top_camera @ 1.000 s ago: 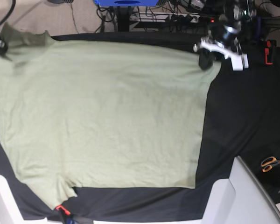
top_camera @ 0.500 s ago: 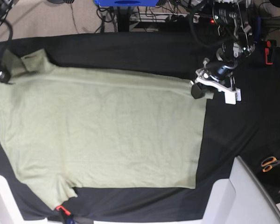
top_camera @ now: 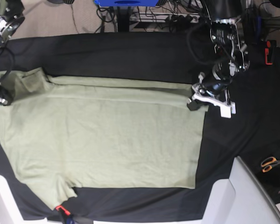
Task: Fold the T-shirt properly
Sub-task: 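Lift the shoulder corners and pull them toward the hem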
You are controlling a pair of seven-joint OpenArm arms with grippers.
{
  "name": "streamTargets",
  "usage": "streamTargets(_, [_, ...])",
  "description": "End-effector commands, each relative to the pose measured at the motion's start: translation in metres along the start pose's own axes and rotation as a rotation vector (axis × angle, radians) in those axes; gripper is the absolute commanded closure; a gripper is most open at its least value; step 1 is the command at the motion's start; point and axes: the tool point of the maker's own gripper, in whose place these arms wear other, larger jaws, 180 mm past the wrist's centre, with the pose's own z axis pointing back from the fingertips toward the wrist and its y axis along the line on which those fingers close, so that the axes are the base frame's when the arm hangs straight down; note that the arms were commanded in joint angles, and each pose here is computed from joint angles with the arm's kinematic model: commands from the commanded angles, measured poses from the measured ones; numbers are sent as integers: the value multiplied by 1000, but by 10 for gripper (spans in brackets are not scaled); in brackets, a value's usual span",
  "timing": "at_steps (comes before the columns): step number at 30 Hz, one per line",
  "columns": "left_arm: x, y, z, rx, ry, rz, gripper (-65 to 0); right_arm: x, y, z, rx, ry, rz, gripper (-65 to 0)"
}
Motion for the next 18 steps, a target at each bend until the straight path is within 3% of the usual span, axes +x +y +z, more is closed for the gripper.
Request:
streamTargets(1, [18, -9, -3, -27, -46, -5, 0, 34, 4, 7, 7, -75, 43, -3])
streamTargets(6, [26, -12, -14, -36, -47, 8, 0, 45, 15, -8, 42, -102, 54, -3])
streamTargets(13, [30, -18, -31, 29, -22, -101, 0, 65, 17, -7, 51, -180, 49, -3])
streamTargets(18, [42, -34, -41, 19, -40, -132, 0, 77, 19, -5, 55, -222, 48, -3])
